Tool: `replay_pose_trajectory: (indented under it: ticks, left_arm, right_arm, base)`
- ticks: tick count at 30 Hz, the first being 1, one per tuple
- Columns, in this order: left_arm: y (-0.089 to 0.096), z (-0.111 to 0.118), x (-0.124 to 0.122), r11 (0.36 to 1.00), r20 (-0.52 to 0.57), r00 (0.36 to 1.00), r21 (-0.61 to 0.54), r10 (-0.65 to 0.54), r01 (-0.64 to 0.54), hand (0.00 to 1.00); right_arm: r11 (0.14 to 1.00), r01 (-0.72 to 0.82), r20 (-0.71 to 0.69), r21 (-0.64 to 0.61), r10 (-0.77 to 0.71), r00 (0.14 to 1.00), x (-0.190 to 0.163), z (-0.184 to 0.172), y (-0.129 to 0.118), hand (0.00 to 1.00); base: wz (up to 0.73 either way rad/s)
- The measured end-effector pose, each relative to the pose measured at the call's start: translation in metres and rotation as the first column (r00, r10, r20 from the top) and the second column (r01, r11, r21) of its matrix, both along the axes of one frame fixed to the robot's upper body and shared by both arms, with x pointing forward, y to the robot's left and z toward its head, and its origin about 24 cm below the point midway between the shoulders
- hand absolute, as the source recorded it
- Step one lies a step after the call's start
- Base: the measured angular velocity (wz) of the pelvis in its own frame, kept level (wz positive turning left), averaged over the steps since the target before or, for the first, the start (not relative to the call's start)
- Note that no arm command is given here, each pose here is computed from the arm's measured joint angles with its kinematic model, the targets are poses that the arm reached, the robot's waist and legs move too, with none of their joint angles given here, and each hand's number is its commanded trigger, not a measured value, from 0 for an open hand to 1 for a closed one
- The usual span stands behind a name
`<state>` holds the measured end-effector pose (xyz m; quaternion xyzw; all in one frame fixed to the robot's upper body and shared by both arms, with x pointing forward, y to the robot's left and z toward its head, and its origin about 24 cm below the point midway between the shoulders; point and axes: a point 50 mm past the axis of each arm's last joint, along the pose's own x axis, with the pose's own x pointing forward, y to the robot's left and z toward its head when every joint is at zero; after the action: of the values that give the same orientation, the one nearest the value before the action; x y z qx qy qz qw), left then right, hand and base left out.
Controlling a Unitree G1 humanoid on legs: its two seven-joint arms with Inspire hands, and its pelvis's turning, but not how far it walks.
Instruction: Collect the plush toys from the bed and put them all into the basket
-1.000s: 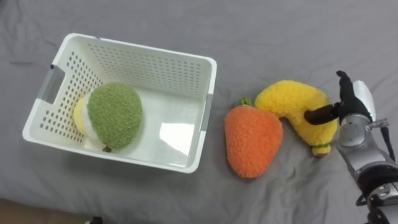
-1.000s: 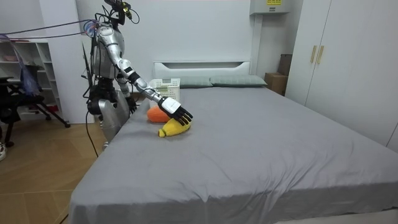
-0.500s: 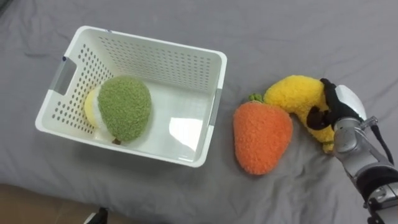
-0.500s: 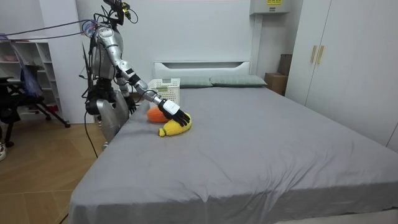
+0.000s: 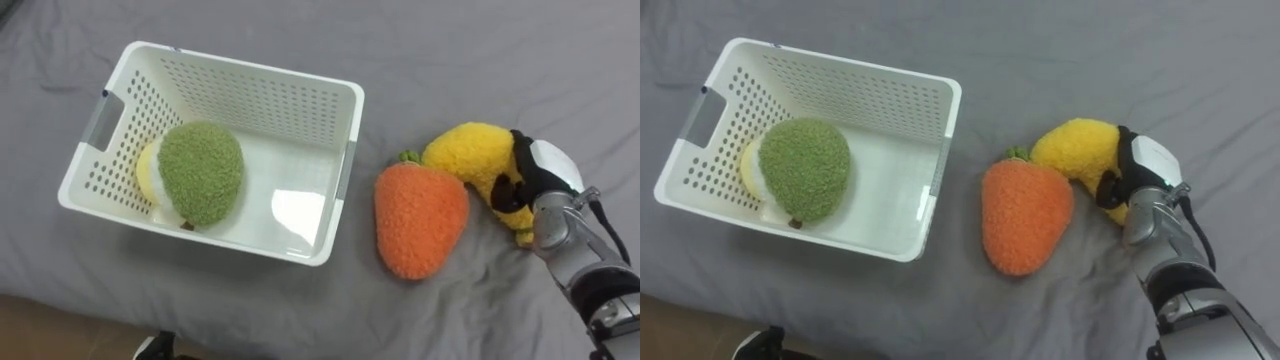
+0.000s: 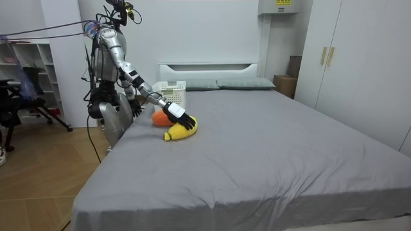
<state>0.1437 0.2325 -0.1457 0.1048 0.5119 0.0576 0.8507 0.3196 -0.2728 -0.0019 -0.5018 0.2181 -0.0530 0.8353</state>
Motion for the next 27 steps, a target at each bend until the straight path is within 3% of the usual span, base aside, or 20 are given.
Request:
replay_pose_trajectory:
  ticks: [13, 27]
  left_arm:
    - [-0.005, -0.001, -0.001, 0.998, -0.015, 0.998, 0.008, -0.057, 0.057, 0.00]
    - [-0.003, -0.001, -0.002, 0.999, -0.009, 0.999, 0.005, -0.042, 0.043, 0.00]
  right_arm:
    - [0.999, 0.026, 0.057, -0.028, -0.024, 0.998, 0.004, 0.010, -0.006, 1.00]
    - [1.000, 0.002, 0.088, 0.008, -0.002, 0.996, 0.005, 0.011, -0.003, 1.00]
  base:
    - [0.00]
    - [0.01]
